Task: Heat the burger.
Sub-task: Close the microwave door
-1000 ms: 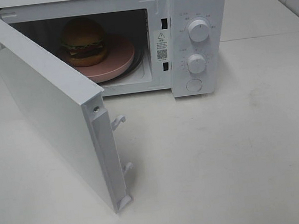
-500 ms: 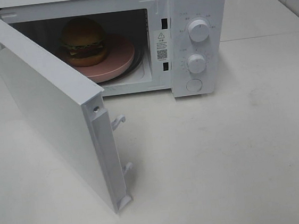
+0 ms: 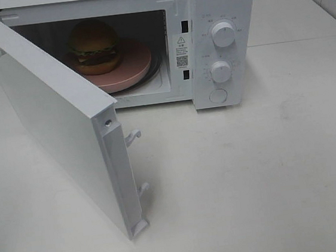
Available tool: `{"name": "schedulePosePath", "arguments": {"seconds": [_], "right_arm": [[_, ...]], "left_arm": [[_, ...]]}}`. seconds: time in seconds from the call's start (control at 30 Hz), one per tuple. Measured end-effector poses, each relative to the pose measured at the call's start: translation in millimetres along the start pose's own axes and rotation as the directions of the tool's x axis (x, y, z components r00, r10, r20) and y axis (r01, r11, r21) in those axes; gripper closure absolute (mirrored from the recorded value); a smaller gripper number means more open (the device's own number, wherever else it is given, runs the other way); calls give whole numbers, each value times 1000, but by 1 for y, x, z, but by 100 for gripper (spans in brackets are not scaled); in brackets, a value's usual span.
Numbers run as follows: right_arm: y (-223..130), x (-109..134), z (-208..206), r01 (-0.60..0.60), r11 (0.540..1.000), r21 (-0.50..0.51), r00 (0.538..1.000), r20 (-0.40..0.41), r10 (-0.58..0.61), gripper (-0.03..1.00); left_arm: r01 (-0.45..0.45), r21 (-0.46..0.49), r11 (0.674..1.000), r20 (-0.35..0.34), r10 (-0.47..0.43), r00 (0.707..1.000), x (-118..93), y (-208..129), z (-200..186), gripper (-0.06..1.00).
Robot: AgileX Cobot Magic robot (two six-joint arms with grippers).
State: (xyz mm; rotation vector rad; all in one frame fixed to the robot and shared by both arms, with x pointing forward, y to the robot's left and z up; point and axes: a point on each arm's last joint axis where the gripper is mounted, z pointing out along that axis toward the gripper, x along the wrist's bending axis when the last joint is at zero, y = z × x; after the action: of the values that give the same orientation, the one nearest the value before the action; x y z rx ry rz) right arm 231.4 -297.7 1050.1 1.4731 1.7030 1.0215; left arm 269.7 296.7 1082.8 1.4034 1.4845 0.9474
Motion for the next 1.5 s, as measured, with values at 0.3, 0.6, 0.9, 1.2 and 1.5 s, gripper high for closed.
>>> {"name": "schedulePosePath", "arguments": {"seconds": [0.3,0.6,0.9,1.2,1.5], "right_arm": [[0,0,0,0,1000,0,1000,0,0,21],[0,0,0,0,1000,0,1000,0,0,21],[0,0,0,-1,1000,0,1000,0,1,21],[0,0,0,-1,1000,0,1000,0,1,21],[0,0,0,-1,1000,0,1000,0,1,21]], "left_arm": [[22,11,1000,-6,-22,1000,2,7,39,94],[25,-119,993,-29,-29,999,9,-3,77,94],[-2,-194,981,-58,-9,998,15,-14,113,94],[-56,-174,983,-29,52,998,13,-18,146,94],[-47,-142,989,124,65,990,2,-29,174,94]]}}
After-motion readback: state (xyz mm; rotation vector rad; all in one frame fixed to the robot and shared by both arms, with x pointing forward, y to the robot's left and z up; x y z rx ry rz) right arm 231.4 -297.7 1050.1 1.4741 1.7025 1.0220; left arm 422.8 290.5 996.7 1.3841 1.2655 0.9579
